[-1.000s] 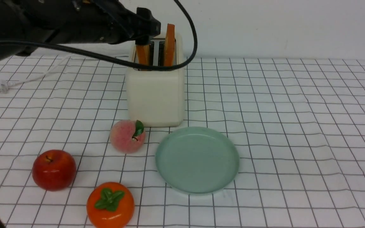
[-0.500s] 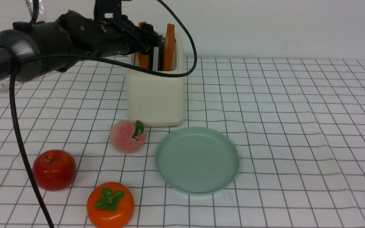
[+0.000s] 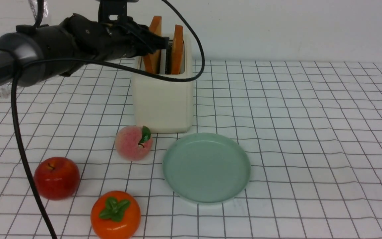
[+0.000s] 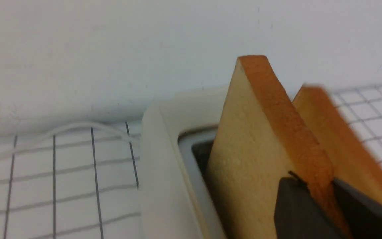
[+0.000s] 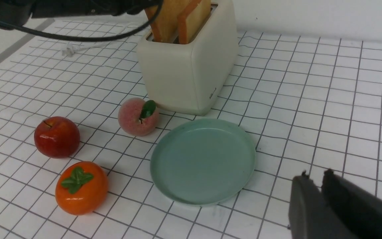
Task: Take toasted bread from bread machine on white checkered table place on plate.
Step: 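Reach for a toast slice standing in the toaster with the left gripper, then place the slice of bread on the plate with the left gripper, then grasp the toast slice in the toaster and pull it up out of the slot with the right gripper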
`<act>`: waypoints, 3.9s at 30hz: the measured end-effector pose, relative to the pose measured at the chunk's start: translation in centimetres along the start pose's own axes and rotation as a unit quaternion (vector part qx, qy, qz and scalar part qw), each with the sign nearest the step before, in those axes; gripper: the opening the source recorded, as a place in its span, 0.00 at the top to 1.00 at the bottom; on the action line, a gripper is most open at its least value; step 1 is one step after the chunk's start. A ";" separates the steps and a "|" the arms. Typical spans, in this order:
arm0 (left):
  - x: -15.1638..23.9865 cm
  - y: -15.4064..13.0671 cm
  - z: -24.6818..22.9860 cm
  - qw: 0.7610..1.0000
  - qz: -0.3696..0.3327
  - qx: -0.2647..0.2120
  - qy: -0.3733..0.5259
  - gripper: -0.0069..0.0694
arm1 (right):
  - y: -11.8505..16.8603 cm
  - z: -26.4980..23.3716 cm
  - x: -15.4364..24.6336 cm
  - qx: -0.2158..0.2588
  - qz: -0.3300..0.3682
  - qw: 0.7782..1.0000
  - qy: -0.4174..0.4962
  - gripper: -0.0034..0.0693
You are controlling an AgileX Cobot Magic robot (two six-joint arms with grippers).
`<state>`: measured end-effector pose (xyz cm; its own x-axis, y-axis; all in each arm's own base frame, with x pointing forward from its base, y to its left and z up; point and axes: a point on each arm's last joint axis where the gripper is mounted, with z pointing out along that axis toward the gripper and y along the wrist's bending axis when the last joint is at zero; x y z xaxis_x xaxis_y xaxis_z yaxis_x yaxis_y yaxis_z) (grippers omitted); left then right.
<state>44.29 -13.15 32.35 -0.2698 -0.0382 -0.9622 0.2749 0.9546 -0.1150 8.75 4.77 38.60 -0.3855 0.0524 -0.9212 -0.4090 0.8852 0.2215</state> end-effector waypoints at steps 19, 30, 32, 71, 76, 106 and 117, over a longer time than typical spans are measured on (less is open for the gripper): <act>-0.4 -8.3 -12.9 0.899 -0.109 0.286 0.314 0.82 | 0.5 -3.7 0.1 0.007 -0.008 0.993 0.118 0.95; 7.7 -11.3 -5.6 0.907 -0.120 0.233 0.329 0.82 | 0.7 -4.2 1.0 0.003 -0.002 0.985 0.174 0.95; 8.3 -11.2 -5.1 0.908 -0.122 0.226 0.330 0.82 | 0.7 -4.3 1.1 0.001 0.000 0.984 0.177 0.95; 8.2 -10.0 -4.7 0.933 -0.019 0.189 0.305 0.11 | 0.8 -4.2 1.0 -0.005 0.003 0.985 0.174 0.94; 3.2 -10.0 -8.6 0.951 0.010 0.199 0.238 0.07 | 0.8 -4.2 1.0 -0.006 0.003 0.985 0.173 0.94; 1.3 -3.3 -36.0 0.993 0.010 0.114 -0.009 0.93 | 2.2 17.3 -2.6 -0.100 0.046 0.948 0.300 0.92; 3.9 -2.5 -38.0 0.992 0.004 0.116 -0.052 0.93 | 5.3 27.9 -7.9 -0.121 -0.008 0.963 0.241 0.88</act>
<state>7.54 -4.44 38.30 -0.1731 -0.0723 -0.9823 0.4857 0.8614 -0.1489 32.73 21.93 38.11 -0.6934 -0.2328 -0.6819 -0.5757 0.7481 0.3300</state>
